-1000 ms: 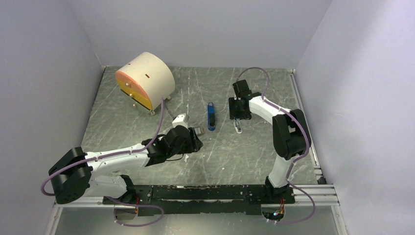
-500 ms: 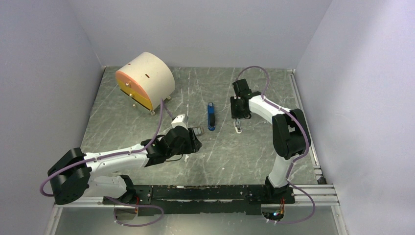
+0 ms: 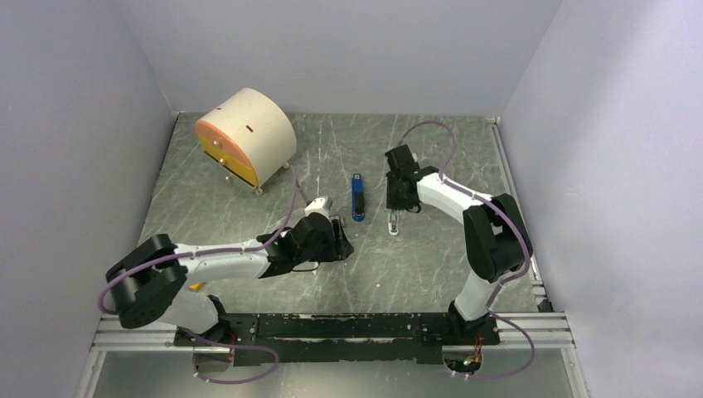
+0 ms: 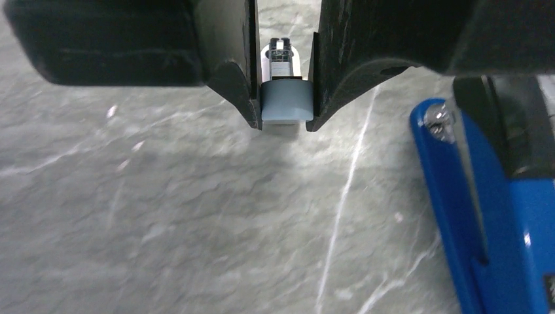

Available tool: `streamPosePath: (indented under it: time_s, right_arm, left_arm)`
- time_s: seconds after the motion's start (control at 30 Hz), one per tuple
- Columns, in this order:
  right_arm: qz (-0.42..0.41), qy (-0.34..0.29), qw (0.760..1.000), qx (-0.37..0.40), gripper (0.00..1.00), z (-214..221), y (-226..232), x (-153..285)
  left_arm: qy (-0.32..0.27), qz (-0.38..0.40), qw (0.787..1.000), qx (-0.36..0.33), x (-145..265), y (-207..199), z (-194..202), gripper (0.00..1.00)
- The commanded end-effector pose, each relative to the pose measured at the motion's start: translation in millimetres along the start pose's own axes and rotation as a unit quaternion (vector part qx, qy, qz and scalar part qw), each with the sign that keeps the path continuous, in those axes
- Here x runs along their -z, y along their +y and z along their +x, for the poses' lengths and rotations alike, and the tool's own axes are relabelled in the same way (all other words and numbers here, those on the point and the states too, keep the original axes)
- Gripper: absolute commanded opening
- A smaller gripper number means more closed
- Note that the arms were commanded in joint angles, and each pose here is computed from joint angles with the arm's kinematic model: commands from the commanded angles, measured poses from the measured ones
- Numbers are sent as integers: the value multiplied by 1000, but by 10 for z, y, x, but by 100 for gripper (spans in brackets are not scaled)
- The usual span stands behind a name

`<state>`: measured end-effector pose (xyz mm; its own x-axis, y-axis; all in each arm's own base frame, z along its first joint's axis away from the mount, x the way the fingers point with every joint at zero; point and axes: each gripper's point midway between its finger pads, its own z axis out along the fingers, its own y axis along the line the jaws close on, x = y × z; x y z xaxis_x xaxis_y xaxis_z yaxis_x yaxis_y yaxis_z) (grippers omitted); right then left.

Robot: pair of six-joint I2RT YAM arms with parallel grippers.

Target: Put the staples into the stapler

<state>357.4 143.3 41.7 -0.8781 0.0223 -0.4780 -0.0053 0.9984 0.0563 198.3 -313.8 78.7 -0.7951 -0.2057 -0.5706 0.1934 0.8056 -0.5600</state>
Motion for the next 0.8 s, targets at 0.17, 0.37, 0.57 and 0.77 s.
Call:
streamPosePath:
  time_s: [0.17, 0.37, 0.57, 0.77]
  right_arm:
    - [-20, -6, 999, -37, 30, 355, 379, 197]
    - [-33, 8, 997, -66, 30, 602, 490, 256]
    - [-38, 20, 997, -59, 30, 744, 508, 247]
    - [-45, 14, 998, -50, 30, 753, 512, 262]
  left_arm:
    - [19, 76, 996, 42, -417, -492, 40, 53]
    - [36, 115, 990, 79, -633, -610, 178, 34]
    - [50, 108, 989, 89, -798, -580, 285, 28]
    - [64, 86, 989, 102, -933, -538, 351, 21]
